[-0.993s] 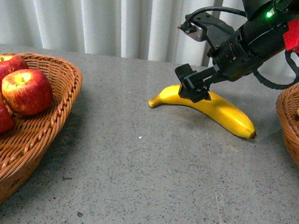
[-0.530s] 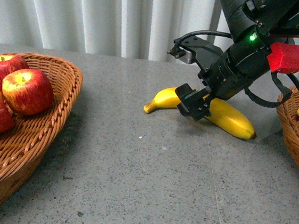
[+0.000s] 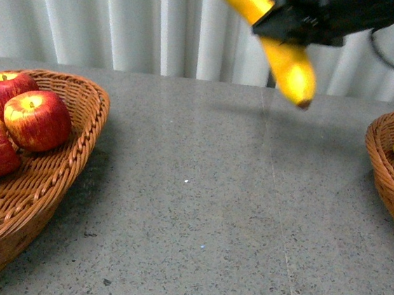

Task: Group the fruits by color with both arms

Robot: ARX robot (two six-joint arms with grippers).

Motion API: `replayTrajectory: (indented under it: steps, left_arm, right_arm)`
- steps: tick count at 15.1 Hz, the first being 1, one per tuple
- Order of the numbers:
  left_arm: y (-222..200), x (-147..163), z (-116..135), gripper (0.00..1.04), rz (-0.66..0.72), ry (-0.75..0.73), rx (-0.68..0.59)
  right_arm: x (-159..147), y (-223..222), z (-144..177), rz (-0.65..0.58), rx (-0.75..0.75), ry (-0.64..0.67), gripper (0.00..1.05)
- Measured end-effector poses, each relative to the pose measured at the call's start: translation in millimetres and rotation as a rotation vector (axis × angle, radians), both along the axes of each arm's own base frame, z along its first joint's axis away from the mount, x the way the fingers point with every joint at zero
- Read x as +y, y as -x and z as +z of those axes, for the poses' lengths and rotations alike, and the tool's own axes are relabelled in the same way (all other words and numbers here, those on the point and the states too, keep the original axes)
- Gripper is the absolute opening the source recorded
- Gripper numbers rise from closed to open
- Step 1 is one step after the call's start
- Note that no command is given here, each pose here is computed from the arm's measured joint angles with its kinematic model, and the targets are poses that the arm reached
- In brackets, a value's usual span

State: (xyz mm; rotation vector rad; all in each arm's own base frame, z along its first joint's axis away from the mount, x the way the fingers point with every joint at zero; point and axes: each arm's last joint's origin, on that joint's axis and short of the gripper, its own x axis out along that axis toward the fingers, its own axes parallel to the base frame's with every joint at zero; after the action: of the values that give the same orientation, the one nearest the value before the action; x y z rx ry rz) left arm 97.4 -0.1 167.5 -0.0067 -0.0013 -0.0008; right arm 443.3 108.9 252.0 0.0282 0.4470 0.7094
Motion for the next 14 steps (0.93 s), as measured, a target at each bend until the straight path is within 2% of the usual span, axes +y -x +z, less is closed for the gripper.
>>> replayTrajectory:
  steps: [2,4,7,9,10,12,14]
  left_arm:
    - [0,0,0,0.98,0.0,0.0,0.0]
    - [0,0,0,0.98,0.0,0.0,0.0]
    - [0,0,0,0.98,0.0,0.0,0.0]
    - [0,0,0,0.98,0.0,0.0,0.0]
    - [0,0,0,0.98,0.0,0.0,0.0]
    - [0,0,0,0.98,0.0,0.0,0.0]
    - [0,0,0,0.98,0.0,0.0,0.0]
  right_arm:
    - [-59,20,8,-0.118,0.015,0.03,0.34]
    - [-112,42,-14,-0.221,0.081,0.112,0.34]
    - [-167,79,-24,-0.319,0.112,0.215,0.34]
    - [-189,96,-30,-0.351,0.133,0.282,0.34]
    - [-191,102,-34,-0.342,0.145,0.305,0.42]
    - [-179,118,-29,-0.278,0.111,0.298,0.66]
    - [-158,129,6,-0.214,-0.033,0.251,0.88]
